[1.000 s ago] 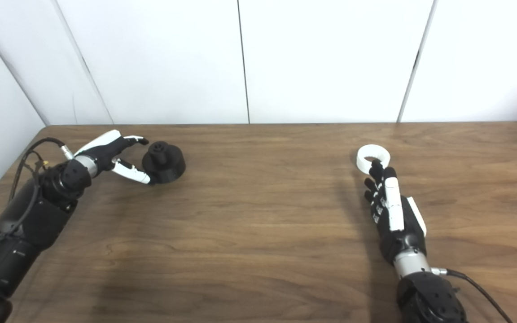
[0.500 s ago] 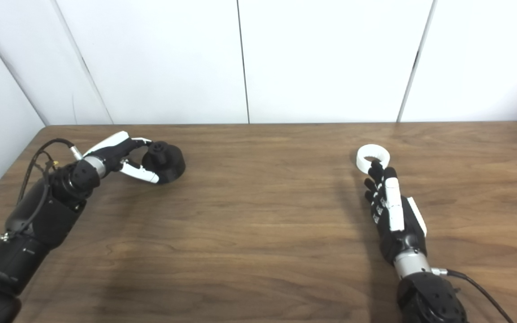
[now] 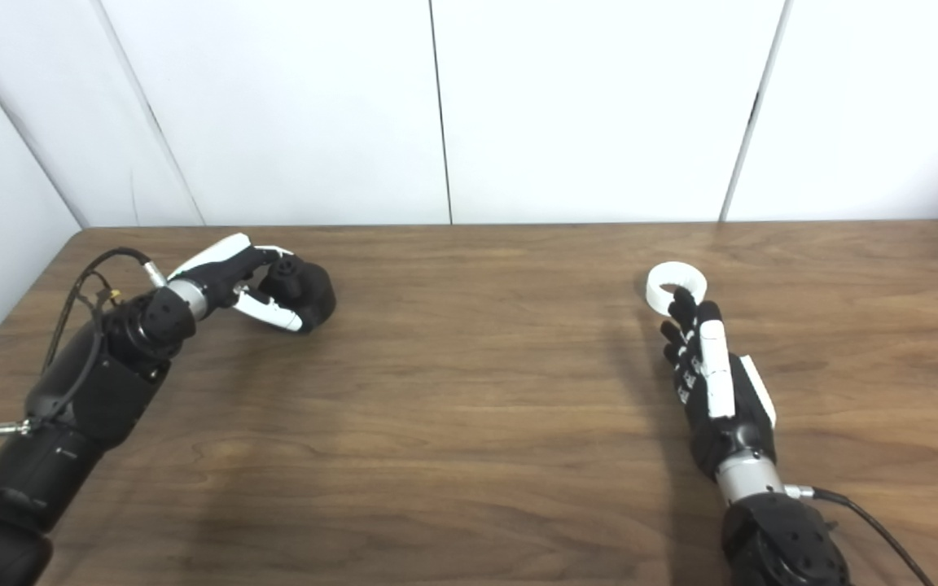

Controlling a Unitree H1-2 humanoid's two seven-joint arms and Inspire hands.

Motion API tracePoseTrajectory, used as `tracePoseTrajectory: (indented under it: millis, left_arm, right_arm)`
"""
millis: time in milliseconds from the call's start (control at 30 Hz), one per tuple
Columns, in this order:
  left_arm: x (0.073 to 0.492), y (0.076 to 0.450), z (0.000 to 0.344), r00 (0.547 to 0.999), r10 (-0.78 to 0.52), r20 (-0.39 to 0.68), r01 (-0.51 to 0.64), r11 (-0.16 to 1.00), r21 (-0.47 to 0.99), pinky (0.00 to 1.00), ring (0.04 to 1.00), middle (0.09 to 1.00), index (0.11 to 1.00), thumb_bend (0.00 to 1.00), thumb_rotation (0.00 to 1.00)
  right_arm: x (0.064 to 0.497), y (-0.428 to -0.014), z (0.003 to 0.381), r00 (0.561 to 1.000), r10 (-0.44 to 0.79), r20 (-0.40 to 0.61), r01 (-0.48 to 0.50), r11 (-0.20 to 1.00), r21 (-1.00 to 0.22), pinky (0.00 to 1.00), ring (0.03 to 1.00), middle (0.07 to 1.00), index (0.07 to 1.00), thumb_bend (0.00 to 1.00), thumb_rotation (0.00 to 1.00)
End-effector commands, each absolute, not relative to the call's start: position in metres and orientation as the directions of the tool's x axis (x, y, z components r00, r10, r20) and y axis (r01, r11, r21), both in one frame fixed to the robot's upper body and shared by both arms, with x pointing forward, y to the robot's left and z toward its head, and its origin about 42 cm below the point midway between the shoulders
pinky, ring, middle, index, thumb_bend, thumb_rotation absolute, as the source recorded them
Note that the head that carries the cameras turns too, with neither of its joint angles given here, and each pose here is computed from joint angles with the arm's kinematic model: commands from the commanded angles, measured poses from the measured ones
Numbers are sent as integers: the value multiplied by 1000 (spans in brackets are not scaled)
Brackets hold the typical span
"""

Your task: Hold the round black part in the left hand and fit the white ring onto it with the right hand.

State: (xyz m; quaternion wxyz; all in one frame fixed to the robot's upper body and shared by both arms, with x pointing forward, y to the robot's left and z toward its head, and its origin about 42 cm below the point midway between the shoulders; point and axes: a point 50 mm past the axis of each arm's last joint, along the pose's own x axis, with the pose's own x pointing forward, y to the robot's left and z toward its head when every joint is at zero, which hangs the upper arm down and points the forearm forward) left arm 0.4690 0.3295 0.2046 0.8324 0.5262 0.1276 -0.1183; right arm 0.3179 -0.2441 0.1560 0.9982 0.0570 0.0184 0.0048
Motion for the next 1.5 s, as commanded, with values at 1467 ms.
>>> tracePoseTrajectory:
  millis: [1467]
  left_arm:
    - [461,304,232,954,-189,-231,290,398,871,951,1000,952,678,922,187]
  right_arm:
    - [324,-240,181,998,46,33,-49,994,94,1000,971,967,956,590,1000]
